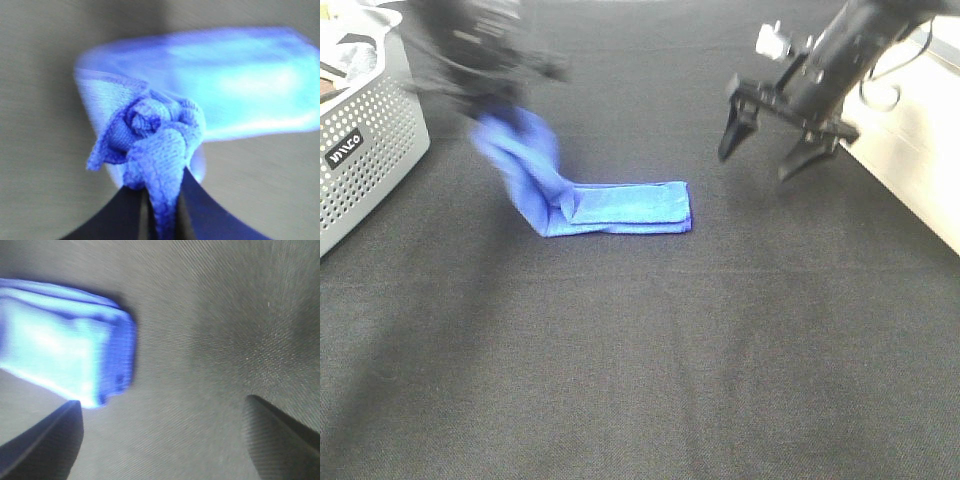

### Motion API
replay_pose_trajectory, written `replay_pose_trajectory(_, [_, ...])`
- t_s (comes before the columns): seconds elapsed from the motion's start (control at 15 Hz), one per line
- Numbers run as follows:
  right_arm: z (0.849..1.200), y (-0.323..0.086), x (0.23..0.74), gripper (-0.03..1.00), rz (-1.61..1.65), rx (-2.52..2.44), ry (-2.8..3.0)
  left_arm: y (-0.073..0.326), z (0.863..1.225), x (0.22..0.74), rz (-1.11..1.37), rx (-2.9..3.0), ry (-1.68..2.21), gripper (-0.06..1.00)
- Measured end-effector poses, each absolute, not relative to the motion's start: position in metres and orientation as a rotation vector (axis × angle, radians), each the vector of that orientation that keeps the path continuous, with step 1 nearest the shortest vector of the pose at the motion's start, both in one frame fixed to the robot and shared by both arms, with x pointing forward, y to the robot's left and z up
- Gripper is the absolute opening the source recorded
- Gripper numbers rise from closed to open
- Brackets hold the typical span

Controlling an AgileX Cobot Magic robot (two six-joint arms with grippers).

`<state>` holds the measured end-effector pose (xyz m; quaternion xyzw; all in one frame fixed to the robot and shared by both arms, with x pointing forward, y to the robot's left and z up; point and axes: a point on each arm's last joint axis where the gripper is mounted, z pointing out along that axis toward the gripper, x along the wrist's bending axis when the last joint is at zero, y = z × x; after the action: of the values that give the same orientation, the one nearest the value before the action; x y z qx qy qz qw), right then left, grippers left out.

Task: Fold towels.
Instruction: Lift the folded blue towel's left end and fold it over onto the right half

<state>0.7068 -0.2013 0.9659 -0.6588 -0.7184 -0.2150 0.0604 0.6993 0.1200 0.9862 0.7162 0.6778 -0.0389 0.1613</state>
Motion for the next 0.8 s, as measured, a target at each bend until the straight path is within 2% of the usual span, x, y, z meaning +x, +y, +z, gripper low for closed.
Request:
replay_pose_trajectory(0.2, [0.989, -0.202, 0.701, 0.81, -0.689, -1.983, -2.193, 0.073, 0.974, 0.690, -0.163, 1.993, 1.891, 0.08])
replay_pose_trajectory(0.33, [0.989, -0.202, 0.700, 0.81, -0.678, -1.977, -2.193, 0.062, 0.970, 0.689, -0.182, 1.962, 1.884, 0.08])
replay_pose_trajectory(0.47, [0.989, -0.202, 0.697, 0.81, -0.637, -1.977, -2.179, 0.047, 0.949, 0.690, -0.236, 1.868, 1.942, 0.10])
replay_pose_trajectory(0.6, [0.988, -0.203, 0.696, 0.81, -0.606, -1.980, -2.180, 0.042, 0.943, 0.694, -0.256, 1.790, 1.967, 0.28])
replay_pose_trajectory(0.67, [0.988, -0.203, 0.696, 0.81, -0.604, -1.985, -2.174, 0.036, 0.946, 0.696, -0.285, 1.713, 1.946, 0.48])
replay_pose_trajectory(0.73, [0.988, -0.203, 0.696, 0.81, -0.604, -1.986, -2.173, 0.032, 0.948, 0.697, -0.318, 1.659, 1.935, 0.60])
replay_pose_trajectory(0.8, [0.988, -0.203, 0.696, 0.81, -0.603, -1.992, -2.165, 0.030, 0.950, 0.698, -0.333, 1.614, 1.926, 0.66])
